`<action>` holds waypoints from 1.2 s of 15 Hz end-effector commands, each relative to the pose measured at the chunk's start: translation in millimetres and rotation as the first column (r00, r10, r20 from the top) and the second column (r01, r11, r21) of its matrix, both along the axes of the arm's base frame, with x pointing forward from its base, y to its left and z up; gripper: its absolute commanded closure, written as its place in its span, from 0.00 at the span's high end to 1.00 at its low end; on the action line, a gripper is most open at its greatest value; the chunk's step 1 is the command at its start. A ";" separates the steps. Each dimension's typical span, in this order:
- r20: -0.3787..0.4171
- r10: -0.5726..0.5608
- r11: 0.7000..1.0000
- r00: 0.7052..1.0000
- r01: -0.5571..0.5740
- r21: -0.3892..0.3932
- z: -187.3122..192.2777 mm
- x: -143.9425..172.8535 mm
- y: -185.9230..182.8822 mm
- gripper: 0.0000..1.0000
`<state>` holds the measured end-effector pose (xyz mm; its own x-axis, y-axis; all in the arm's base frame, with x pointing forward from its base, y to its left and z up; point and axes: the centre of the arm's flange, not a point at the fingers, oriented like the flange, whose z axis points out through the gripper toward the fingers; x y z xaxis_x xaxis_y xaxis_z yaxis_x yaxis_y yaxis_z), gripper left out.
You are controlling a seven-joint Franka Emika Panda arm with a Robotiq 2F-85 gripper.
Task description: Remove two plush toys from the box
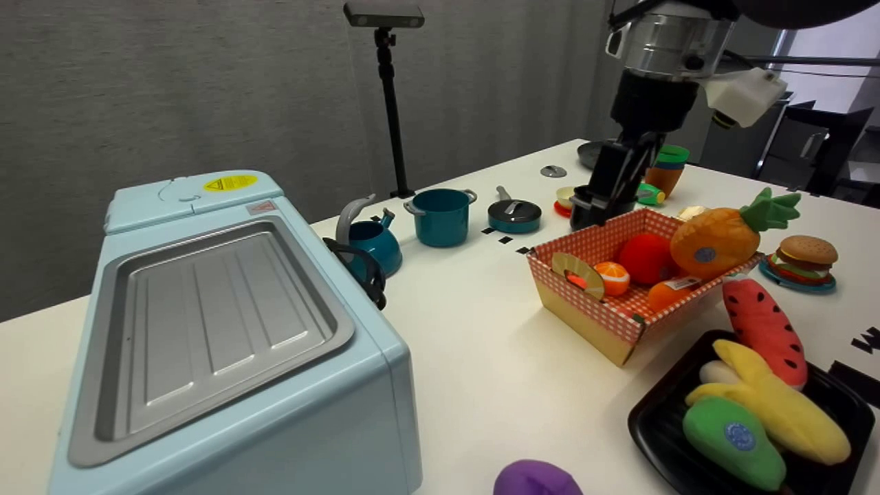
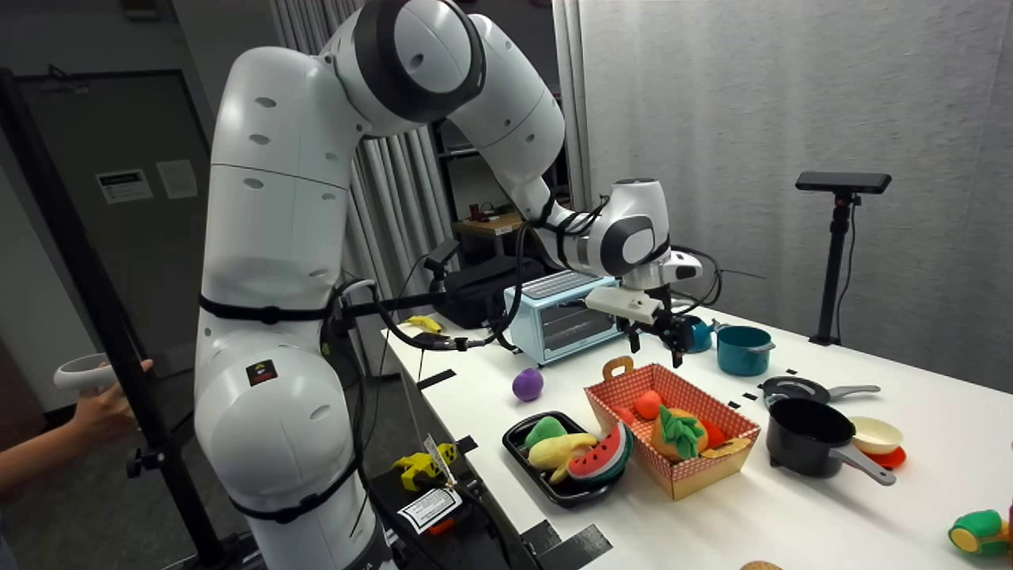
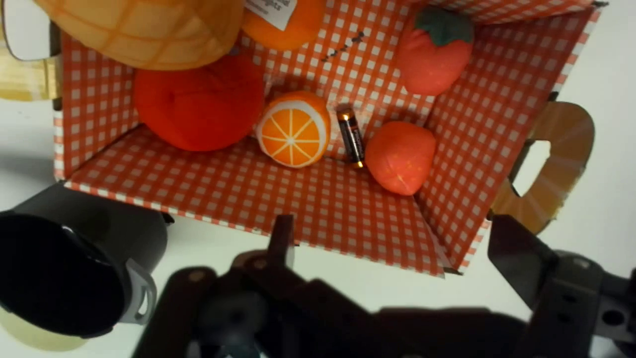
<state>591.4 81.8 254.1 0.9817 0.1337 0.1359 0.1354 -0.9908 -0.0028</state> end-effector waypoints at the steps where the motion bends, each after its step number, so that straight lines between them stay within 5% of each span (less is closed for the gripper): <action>1: -0.010 -0.024 1.000 1.000 0.024 -0.021 -26.8 -8.5 -21.0 1.00; 8: -0.094 -0.024 0.997 0.995 0.017 -0.076 -78.8 -5.0 -41.5 1.00; 18: -0.069 0.036 0.961 0.997 -0.054 -0.270 -89.5 8.5 -72.2 1.00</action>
